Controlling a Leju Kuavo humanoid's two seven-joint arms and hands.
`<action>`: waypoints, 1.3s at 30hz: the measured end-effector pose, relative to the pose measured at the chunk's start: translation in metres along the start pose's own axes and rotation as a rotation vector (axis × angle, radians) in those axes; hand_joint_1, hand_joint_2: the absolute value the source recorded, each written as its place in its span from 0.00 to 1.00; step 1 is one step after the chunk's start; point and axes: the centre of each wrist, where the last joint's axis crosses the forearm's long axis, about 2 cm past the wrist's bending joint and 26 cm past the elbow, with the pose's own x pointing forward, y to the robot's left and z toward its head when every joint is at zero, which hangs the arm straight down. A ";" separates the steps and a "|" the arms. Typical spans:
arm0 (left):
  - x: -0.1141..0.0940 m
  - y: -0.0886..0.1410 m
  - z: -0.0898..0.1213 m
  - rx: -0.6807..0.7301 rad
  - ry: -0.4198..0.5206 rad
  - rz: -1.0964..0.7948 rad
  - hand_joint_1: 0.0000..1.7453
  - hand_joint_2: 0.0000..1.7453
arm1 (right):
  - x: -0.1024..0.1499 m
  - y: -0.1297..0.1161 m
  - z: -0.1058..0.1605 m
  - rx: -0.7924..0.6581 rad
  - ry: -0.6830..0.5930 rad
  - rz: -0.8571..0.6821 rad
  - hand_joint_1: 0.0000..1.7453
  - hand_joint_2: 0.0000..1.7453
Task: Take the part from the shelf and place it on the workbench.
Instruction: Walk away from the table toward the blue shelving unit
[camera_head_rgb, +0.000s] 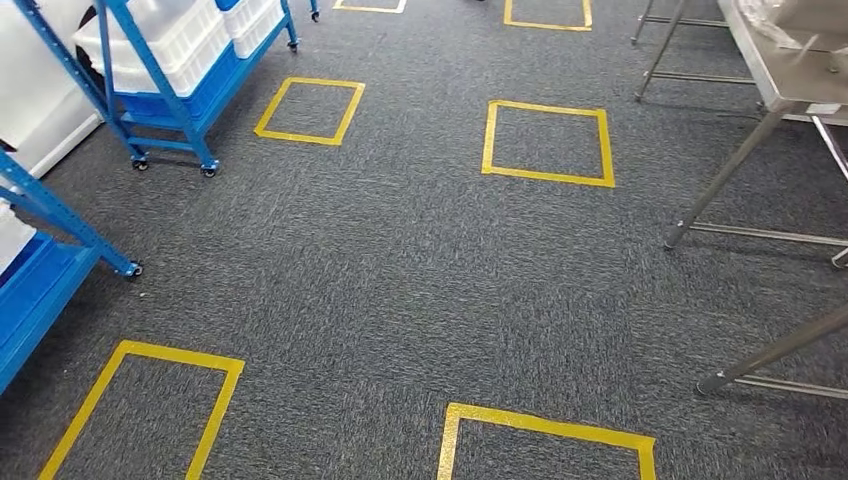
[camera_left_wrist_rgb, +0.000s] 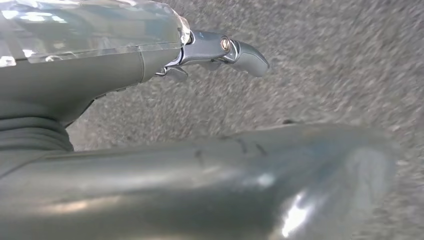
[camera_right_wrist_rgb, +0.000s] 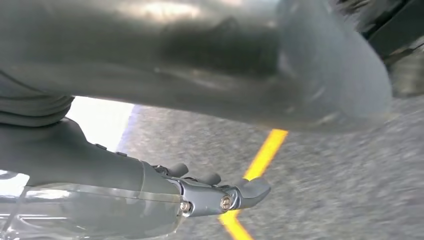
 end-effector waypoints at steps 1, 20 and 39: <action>0.000 0.001 0.000 -0.005 0.001 -0.007 0.00 0.00 | 0.001 0.002 0.000 0.002 -0.013 -0.008 0.00 0.00; 0.003 0.006 -0.003 -0.032 -0.011 -0.047 0.00 0.00 | 0.006 0.012 0.001 -0.001 -0.002 -0.046 0.00 0.00; 0.010 0.018 -0.010 -0.085 -0.038 -0.100 0.00 0.00 | 0.008 0.007 0.000 -0.021 0.011 -0.104 0.00 0.00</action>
